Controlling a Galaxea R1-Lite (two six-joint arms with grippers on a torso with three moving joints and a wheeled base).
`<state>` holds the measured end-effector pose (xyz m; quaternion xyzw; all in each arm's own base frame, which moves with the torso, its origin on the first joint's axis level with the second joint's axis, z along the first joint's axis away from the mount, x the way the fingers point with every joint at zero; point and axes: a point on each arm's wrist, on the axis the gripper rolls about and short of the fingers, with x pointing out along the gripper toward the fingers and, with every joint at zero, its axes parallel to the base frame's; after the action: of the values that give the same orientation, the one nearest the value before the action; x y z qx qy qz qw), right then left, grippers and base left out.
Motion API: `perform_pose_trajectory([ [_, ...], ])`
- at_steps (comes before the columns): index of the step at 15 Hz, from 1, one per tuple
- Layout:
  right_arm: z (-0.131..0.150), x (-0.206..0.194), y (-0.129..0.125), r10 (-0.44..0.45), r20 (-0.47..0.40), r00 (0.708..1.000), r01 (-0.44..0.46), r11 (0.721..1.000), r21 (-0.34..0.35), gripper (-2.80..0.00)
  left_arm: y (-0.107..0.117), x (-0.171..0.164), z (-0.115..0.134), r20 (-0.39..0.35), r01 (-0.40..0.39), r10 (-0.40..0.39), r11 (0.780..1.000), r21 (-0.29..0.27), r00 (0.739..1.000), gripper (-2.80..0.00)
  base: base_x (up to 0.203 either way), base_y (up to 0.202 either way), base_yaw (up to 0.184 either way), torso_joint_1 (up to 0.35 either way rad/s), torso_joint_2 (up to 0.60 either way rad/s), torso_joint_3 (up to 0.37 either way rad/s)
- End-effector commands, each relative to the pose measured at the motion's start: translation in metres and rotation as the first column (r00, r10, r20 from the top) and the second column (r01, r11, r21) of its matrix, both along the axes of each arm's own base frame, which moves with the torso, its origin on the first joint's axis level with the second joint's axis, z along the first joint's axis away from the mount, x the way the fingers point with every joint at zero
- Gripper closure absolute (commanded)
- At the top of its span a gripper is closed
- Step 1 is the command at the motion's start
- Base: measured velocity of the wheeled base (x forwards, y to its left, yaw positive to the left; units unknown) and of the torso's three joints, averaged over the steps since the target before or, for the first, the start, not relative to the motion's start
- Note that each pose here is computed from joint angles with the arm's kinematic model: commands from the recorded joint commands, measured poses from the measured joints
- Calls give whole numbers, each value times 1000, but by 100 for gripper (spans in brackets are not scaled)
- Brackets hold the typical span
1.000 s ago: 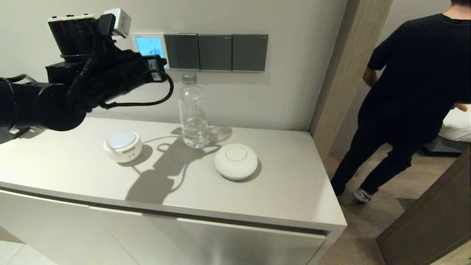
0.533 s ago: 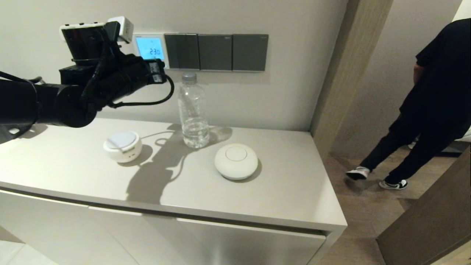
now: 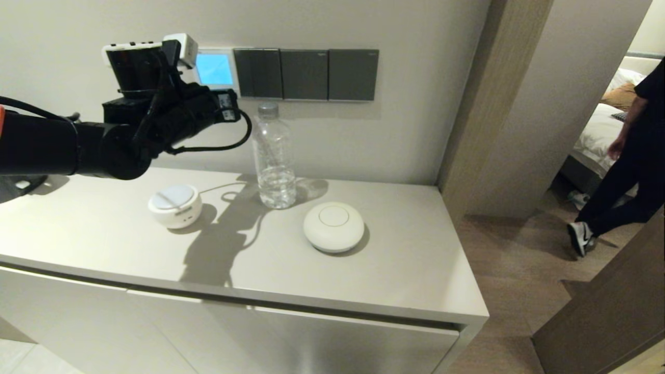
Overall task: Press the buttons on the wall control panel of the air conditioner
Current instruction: Turn off the central air conditioner
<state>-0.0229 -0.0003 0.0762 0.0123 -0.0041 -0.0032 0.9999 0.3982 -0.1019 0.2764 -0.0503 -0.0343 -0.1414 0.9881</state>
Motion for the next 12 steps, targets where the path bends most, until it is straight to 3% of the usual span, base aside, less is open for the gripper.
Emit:
perform_pose_trajectory([
  [1, -1, 0, 0, 0, -3, 1000, 0, 1000, 0, 0, -1, 4, -5, -8, 0, 0, 1000, 1, 1000, 0, 0, 0, 0, 0, 0, 0],
  [8, -1, 0, 0, 0, -3, 1000, 0, 1000, 0, 0, 6, -16, 16, 34, -13, 13, 1000, -14, 999, 0, 0, 0, 0, 0, 0, 0],
  [12, -1, 0, 0, 0, -3, 1000, 0, 1000, 0, 0, 10, -56, 47, 132, -11, 16, 999, -40, 991, 0, 0, 0, 0, 0, 0, 0],
])
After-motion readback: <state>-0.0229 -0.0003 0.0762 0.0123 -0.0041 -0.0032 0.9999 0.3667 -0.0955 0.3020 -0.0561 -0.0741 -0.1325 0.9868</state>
